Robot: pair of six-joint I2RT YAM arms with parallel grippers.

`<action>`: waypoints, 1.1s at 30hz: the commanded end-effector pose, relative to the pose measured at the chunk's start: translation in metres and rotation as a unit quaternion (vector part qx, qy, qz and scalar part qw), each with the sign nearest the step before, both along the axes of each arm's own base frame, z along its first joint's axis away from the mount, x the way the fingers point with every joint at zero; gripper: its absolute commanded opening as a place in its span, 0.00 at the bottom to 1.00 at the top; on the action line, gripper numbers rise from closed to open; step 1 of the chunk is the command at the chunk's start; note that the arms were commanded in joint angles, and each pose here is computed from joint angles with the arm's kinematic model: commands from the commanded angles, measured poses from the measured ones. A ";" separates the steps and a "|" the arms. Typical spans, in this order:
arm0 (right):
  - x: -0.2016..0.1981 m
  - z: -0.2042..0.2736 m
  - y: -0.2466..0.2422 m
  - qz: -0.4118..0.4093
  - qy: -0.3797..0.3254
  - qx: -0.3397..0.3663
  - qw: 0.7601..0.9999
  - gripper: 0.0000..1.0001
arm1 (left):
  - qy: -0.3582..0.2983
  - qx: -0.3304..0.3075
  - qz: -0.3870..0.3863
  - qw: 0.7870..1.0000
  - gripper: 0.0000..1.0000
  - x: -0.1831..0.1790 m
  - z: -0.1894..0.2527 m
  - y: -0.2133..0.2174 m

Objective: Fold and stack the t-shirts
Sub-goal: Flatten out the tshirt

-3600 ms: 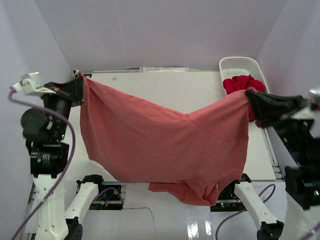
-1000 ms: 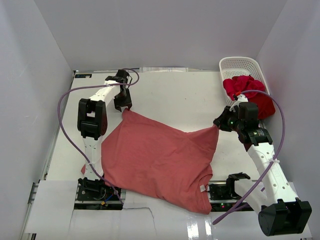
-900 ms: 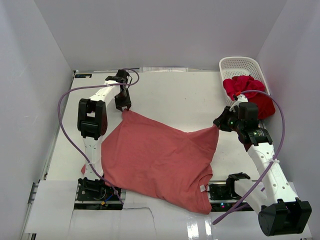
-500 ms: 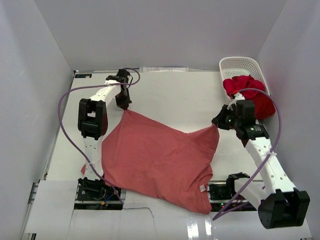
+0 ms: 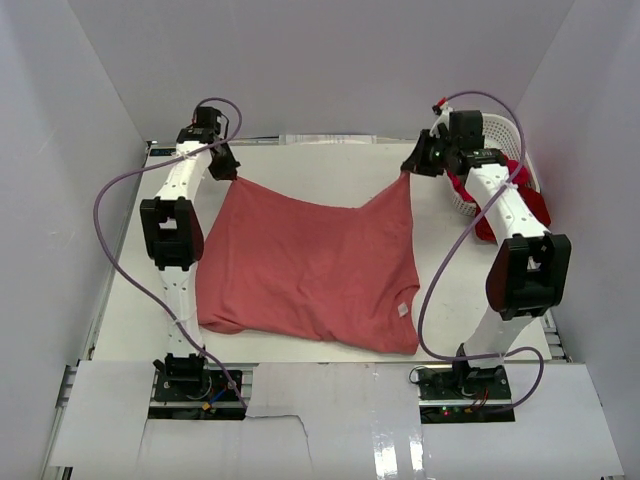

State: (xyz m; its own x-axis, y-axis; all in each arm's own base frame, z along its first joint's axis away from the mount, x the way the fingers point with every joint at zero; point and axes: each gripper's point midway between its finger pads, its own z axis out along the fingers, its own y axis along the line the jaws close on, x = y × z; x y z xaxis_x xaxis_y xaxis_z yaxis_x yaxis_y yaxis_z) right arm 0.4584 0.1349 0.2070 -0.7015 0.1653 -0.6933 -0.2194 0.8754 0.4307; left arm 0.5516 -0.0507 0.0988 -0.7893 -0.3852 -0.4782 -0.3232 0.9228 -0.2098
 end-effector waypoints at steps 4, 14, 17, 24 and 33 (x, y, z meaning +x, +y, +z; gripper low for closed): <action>0.057 0.153 0.011 0.037 -0.178 0.010 0.983 0.08 | -0.200 -0.093 0.006 0.975 0.00 0.018 0.155 0.000; 0.037 0.246 0.003 0.025 -0.275 0.029 0.961 0.08 | -0.359 -0.144 0.010 0.922 0.00 -0.002 0.300 0.030; 0.027 0.212 0.001 0.025 -0.230 0.020 0.973 0.08 | -0.352 -0.143 0.013 0.925 0.00 -0.020 0.295 0.035; -0.050 0.170 -0.008 0.028 -0.203 0.015 0.979 0.08 | -0.347 -0.183 -0.013 0.920 0.00 -0.094 0.289 0.015; -0.186 0.191 -0.014 0.060 -0.276 0.021 0.959 0.08 | -0.371 -0.173 -0.031 0.912 0.00 -0.205 0.280 0.002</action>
State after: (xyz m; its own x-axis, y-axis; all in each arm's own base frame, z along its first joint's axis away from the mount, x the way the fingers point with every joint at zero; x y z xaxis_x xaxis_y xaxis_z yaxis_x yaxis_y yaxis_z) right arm 0.3119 0.1223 0.3658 -0.3857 0.1514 -0.9101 -0.4494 0.8307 0.3286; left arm 0.3832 -0.0411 0.3447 -0.4016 -0.5998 -0.6921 -0.0244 0.7625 -0.6466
